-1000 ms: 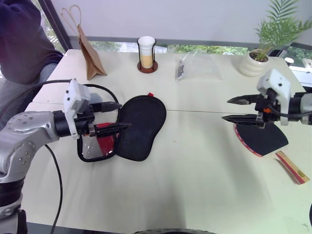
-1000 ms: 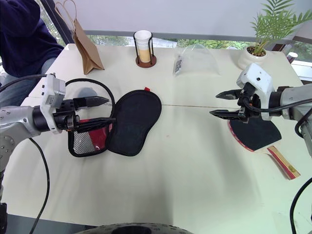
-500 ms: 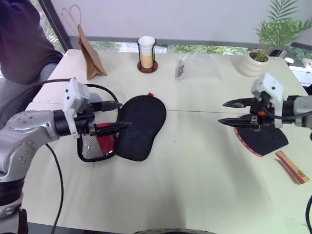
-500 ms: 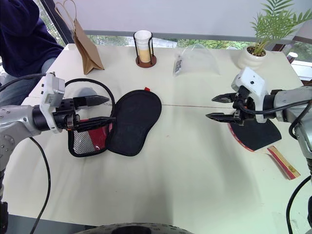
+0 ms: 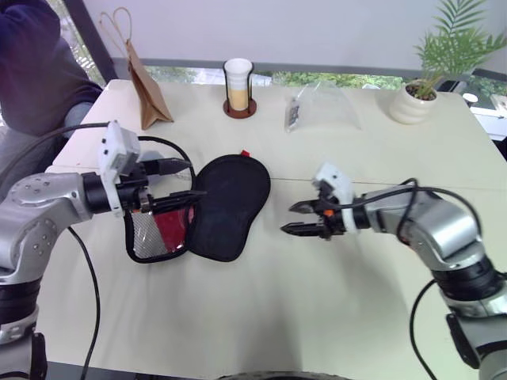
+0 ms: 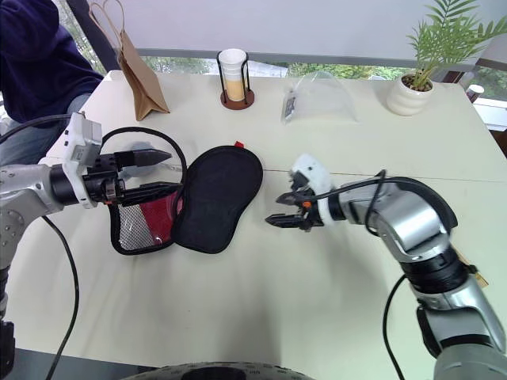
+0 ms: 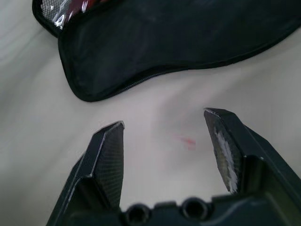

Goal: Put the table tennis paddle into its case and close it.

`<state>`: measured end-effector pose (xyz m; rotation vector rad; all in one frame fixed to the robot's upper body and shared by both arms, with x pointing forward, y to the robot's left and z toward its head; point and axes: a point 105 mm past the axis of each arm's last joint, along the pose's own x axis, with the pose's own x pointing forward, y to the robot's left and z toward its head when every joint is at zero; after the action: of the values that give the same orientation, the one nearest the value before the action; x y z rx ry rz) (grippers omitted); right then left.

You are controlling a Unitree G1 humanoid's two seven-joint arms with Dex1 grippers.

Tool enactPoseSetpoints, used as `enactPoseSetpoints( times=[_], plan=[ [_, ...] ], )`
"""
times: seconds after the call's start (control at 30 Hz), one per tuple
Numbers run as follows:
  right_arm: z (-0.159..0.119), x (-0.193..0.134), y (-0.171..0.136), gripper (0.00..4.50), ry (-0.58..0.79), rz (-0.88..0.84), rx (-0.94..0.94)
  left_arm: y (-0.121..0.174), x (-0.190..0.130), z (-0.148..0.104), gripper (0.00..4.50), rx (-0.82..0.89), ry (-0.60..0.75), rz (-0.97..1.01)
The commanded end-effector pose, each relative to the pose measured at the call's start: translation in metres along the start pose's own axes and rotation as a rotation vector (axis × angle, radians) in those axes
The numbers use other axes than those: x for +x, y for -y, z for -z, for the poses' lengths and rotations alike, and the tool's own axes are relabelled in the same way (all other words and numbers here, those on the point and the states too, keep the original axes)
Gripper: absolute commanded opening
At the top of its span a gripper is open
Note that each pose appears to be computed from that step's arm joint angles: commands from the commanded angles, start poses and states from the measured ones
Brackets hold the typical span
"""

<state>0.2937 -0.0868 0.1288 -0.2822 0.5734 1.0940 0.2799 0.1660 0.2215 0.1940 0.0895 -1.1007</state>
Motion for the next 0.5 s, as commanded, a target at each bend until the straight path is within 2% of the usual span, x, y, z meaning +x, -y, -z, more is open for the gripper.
enactPoseSetpoints(
  times=[0.03, 0.27, 0.5],
  plan=[
    [-0.004, 0.016, -0.008, 2.9, -0.014, -0.021, 0.017, 0.0, -0.003, -0.009, 3.92, 0.045, -0.001, -0.003],
    [0.002, 0.051, -0.021, 2.9, -0.06, -0.085, 0.068, -0.001, -0.011, -0.006, 3.92, 0.042, -0.024, -0.022],
    [-0.007, 0.073, -0.017, 2.9, -0.043, -0.079, 0.09, 0.004, -0.015, -0.004, 3.92, 0.037, -0.035, -0.031]
  ],
)
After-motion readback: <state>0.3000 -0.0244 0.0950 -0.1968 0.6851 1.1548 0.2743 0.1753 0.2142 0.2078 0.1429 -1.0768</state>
